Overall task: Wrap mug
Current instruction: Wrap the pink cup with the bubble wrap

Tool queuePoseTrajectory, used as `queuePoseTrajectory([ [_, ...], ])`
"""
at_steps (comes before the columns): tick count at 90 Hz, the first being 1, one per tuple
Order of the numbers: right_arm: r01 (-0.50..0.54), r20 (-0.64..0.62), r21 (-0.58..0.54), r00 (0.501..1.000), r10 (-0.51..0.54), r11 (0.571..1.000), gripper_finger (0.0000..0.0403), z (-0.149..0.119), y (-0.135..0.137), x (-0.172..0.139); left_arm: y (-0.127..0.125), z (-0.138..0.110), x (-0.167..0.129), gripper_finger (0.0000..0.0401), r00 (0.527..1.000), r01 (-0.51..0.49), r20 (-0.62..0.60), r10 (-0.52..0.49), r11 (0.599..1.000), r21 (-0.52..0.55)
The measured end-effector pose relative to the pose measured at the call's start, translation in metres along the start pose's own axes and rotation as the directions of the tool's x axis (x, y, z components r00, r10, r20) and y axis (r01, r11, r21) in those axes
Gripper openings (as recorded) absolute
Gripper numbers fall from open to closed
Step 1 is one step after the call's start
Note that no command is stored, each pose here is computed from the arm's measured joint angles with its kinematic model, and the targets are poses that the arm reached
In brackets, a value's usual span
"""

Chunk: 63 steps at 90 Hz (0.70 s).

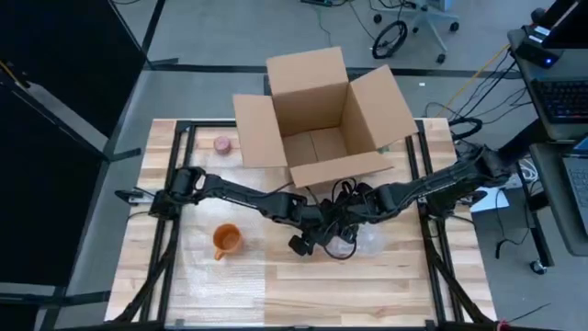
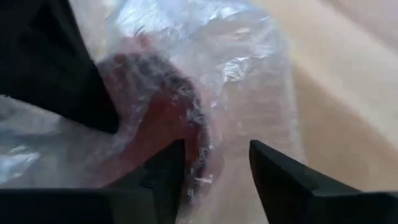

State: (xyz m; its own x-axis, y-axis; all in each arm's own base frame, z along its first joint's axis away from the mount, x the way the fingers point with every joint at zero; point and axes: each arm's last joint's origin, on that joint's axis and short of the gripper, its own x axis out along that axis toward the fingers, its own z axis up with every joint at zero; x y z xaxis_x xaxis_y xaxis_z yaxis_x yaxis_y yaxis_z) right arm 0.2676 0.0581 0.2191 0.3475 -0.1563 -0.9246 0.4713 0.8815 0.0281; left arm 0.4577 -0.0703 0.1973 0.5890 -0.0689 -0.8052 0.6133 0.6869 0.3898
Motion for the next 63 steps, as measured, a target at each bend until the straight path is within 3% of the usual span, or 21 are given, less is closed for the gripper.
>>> queuePoseTrajectory([
  [44,-0.001,-0.004,-0.018,1.0,0.001,1.0,0.0196,-0.007,0.006,0.019,-0.008,-0.007,0.022,0.018,0.999,0.053,-0.007,-0.053,0.995,0.087],
  [63,-0.065,0.017,0.0,0.998,0.065,0.998,0.0196,-0.017,0.004,0.035,-0.013,-0.012,0.034,0.0181,0.995,0.102,-0.018,-0.101,0.986,0.132],
])
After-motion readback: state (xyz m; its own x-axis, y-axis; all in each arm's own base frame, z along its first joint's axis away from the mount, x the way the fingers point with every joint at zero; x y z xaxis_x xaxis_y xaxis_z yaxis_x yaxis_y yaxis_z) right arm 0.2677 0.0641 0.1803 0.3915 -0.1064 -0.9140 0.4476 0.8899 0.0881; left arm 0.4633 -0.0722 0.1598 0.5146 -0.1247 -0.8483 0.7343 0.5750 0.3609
